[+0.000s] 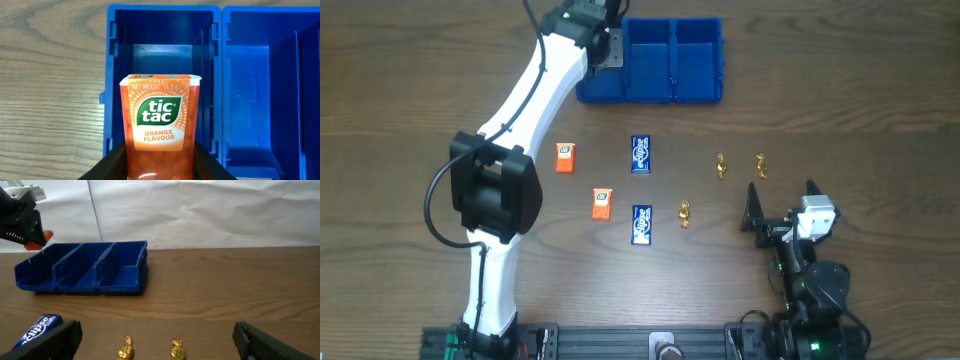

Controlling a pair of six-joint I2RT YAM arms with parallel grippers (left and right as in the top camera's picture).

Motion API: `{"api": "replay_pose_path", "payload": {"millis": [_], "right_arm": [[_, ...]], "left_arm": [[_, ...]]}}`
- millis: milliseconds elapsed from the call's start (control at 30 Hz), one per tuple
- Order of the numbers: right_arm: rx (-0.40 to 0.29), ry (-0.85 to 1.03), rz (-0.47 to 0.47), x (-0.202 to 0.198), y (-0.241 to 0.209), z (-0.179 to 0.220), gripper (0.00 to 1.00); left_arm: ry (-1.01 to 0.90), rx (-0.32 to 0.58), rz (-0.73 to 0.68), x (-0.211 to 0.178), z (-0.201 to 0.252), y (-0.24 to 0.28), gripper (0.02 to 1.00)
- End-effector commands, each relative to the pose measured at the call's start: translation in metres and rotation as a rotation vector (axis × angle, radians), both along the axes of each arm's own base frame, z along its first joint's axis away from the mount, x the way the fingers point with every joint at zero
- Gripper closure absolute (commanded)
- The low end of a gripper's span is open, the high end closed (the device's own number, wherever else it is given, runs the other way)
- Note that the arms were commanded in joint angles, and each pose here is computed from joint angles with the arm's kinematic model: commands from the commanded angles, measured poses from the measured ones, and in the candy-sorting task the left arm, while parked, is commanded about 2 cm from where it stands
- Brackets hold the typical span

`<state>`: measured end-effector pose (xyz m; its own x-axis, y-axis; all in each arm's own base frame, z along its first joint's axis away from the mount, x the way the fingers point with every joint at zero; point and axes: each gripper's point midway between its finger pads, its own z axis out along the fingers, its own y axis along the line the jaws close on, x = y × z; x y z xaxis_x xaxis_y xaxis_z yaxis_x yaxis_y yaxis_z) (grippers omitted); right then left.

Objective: Sort Candies Into Trays

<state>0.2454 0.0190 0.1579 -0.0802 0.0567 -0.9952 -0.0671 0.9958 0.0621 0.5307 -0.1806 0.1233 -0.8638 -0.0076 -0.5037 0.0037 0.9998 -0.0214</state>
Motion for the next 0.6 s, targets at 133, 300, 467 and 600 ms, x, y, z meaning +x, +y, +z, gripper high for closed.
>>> {"api": "replay_pose_path", "payload": {"millis": [133, 300, 467, 600], "right_arm": [[-0.009, -0.001, 0.008, 0.000, 0.001, -0.001, 0.003], [-0.009, -0.001, 0.008, 0.000, 0.001, -0.001, 0.003], [-0.009, -0.001, 0.008, 0.000, 0.001, -0.001, 0.003], [-0.009, -0.001, 0.008, 0.000, 0.001, -0.001, 0.003]], "left_arm": [[-0.013, -0.033, 0.013, 0.007, 0.005, 0.001, 0.713], [-0.013, -0.038, 0.009, 0.007, 0.006, -0.001, 0.529], [-0.015, -0.035, 0.011, 0.007, 0.006, 0.000, 0.242], [-0.041, -0.032, 0.015, 0.004, 0.024, 0.002, 0.189]]}}
